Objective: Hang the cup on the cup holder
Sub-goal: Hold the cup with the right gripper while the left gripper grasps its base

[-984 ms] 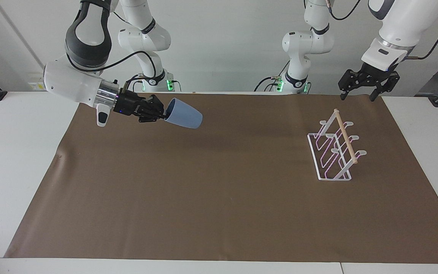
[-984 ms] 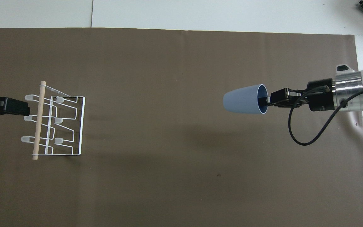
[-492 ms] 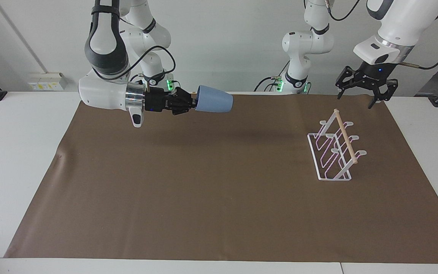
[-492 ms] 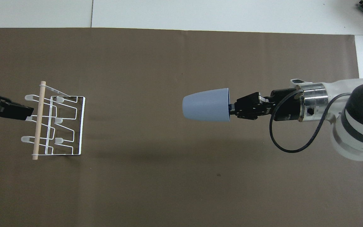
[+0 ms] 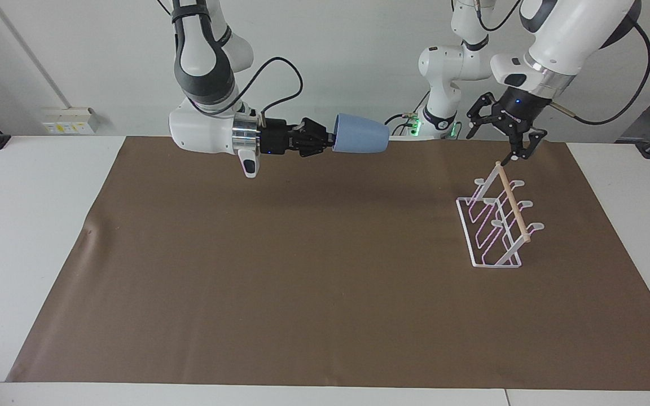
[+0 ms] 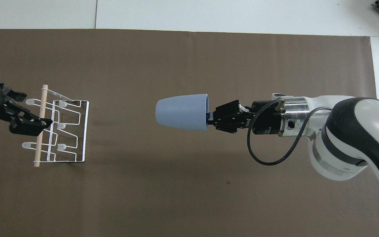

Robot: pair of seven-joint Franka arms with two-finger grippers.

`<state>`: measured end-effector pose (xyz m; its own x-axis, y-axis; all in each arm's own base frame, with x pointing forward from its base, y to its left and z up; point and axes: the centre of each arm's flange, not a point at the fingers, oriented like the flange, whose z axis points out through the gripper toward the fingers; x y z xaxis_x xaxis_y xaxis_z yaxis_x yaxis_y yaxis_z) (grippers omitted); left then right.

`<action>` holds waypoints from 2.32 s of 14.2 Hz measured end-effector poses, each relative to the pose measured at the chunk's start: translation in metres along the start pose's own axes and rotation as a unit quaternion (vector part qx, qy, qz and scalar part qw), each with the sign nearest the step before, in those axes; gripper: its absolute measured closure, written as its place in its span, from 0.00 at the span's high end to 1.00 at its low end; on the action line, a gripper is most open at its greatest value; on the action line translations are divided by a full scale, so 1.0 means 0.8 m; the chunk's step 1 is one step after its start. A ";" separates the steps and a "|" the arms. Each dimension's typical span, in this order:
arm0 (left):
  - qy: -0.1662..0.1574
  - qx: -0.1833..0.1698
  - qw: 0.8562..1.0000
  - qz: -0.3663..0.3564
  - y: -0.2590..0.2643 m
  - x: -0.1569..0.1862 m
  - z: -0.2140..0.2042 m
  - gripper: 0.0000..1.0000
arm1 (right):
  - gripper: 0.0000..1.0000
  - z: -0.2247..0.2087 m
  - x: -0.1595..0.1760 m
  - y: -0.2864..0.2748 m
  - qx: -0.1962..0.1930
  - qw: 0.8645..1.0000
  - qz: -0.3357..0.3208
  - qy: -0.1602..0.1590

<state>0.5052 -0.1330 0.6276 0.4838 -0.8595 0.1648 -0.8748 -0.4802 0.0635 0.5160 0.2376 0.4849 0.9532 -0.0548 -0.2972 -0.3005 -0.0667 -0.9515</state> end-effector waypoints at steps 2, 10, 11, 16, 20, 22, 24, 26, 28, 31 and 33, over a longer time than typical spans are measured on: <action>0.000 -0.003 0.998 0.059 0.033 0.030 0.005 1.00 | 0.04 0.018 -0.007 0.001 0.007 1.000 0.006 0.005; 0.022 0.014 0.978 0.208 0.101 0.092 0.015 1.00 | 0.04 0.029 -0.012 0.004 0.010 1.000 0.011 0.011; 0.028 0.020 0.976 0.215 0.108 0.100 0.015 1.00 | 0.04 0.029 -0.013 0.005 0.010 1.000 0.012 0.011; 0.049 0.030 0.973 0.223 0.116 0.113 0.016 1.00 | 0.04 0.028 -0.014 0.006 0.010 1.000 0.013 0.011; 0.077 0.030 0.972 0.218 0.117 0.118 0.009 1.00 | 0.04 0.028 -0.014 0.007 0.009 1.000 0.014 0.011; 0.091 0.034 0.972 0.215 0.116 0.122 0.006 1.00 | 0.04 0.028 -0.014 0.008 0.009 1.000 0.014 0.011; 0.096 0.034 0.972 0.214 0.117 0.125 0.007 1.00 | 0.04 0.028 -0.014 0.008 0.009 1.000 0.014 0.012; 0.101 0.036 0.972 0.210 0.129 0.137 0.011 1.00 | 0.04 0.028 -0.014 0.008 0.008 1.000 0.014 0.014; 0.106 0.037 0.973 0.204 0.136 0.146 0.015 1.00 | 0.04 0.028 -0.014 0.008 0.008 1.000 0.014 0.014; 0.115 0.038 0.974 0.189 0.146 0.159 0.020 1.00 | 0.04 0.028 -0.014 0.008 0.008 1.000 0.014 0.015; 0.118 0.039 0.975 0.186 0.150 0.162 0.020 1.00 | 0.04 0.028 -0.015 0.009 0.008 1.000 0.015 0.014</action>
<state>0.4635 -0.3047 0.6404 0.1055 -0.9170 0.3847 -0.9797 -0.1623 -0.1180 0.5033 0.2598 0.4797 0.9427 -0.0852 -0.3227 -0.3275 -0.0495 -0.9436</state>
